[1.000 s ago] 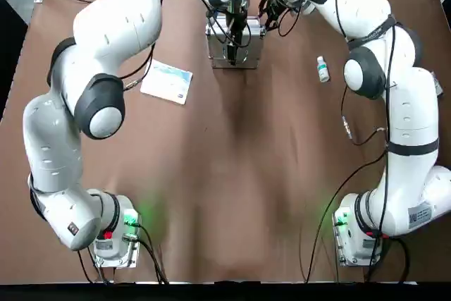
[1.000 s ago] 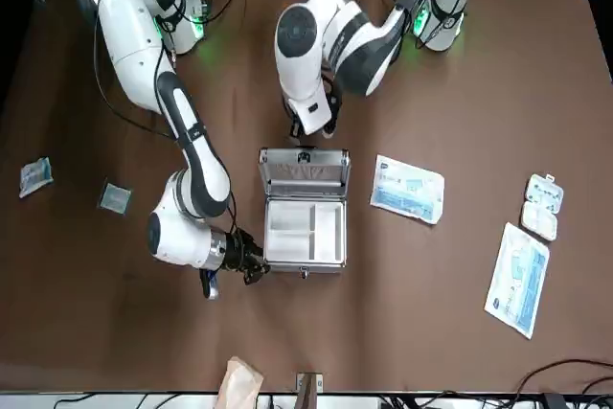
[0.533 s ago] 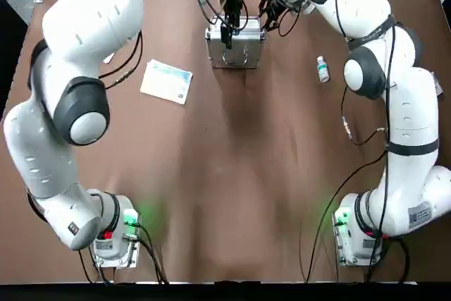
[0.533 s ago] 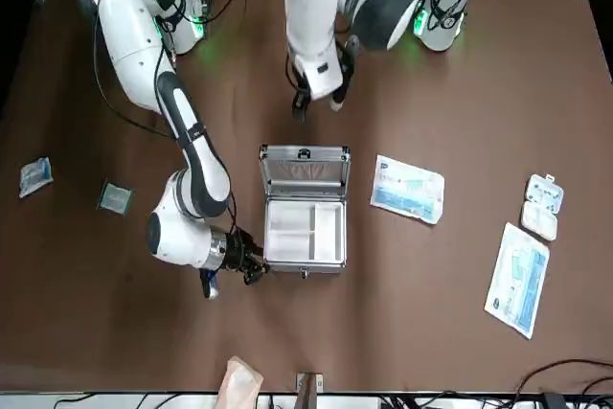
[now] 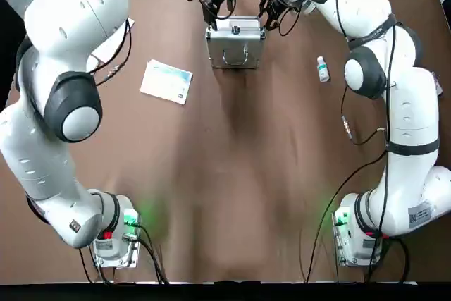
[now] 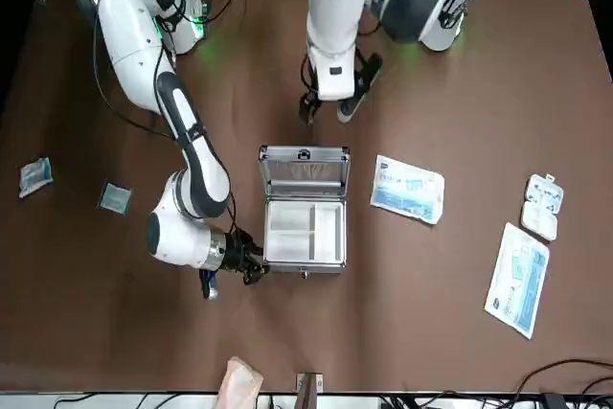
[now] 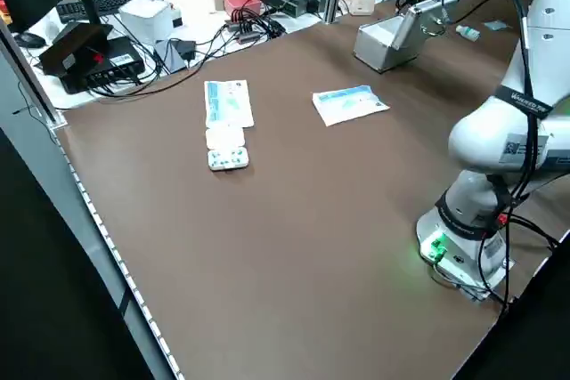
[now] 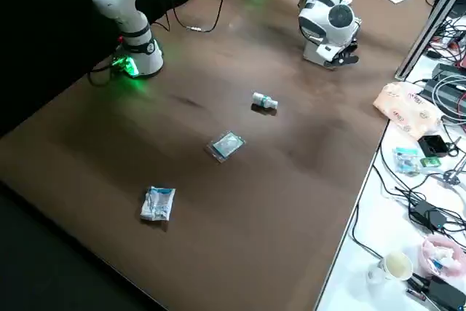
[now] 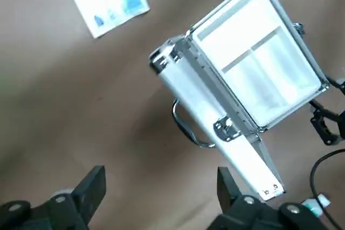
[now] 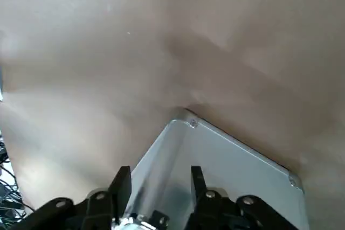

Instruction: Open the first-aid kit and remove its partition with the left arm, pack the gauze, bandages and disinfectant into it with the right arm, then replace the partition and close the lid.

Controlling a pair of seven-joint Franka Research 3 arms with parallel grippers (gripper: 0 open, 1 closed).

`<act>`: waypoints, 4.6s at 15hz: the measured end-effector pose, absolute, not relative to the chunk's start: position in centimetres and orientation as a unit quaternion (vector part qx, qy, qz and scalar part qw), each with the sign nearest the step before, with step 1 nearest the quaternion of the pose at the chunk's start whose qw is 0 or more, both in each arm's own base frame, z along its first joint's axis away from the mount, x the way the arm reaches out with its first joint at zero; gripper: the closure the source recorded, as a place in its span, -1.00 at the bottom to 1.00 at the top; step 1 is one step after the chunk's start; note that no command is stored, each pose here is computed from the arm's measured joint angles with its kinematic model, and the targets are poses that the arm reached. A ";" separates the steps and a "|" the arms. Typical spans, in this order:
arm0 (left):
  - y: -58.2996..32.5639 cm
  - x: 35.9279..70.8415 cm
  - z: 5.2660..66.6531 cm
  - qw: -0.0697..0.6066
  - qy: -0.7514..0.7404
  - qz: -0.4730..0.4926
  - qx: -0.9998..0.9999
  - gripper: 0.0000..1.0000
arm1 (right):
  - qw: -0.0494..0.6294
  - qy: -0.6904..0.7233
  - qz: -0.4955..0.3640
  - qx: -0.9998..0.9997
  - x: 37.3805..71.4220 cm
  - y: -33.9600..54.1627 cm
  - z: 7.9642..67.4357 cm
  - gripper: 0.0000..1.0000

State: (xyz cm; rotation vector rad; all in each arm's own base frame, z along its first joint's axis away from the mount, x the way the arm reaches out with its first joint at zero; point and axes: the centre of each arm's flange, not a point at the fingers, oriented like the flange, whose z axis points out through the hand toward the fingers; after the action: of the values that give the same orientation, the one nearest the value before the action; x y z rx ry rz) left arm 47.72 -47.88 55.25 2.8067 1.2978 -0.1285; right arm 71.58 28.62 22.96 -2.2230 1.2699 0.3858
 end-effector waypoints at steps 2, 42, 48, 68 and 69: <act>-47.0 48.8 55.3 0.029 0.377 -0.035 0.925 -0.86 | 0.276 0.474 0.142 -0.824 71.9 28.0 23.6 -0.07; -47.0 60.0 38.3 0.057 -0.086 0.078 0.992 -1.00 | 0.112 0.035 0.103 -0.988 69.4 -4.2 42.9 -0.98; -47.5 60.3 35.6 0.059 -0.094 0.080 0.991 -1.00 | 0.110 0.035 0.169 -0.979 67.2 -3.1 35.9 -0.97; -48.6 60.4 28.4 0.059 -0.053 0.067 0.995 -0.89 | 0.075 -0.058 0.197 -0.976 60.5 2.4 21.2 -0.84; -48.6 60.4 28.4 0.059 -0.053 0.067 0.995 -0.88 | 0.075 -0.059 0.196 -0.976 60.5 2.4 20.9 -0.81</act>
State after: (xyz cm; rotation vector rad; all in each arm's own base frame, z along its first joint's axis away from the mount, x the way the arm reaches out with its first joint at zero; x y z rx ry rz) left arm 60.42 -48.59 28.41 3.0117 -0.1613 0.2023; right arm 60.49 2.37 20.91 -2.9284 -0.1775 0.5879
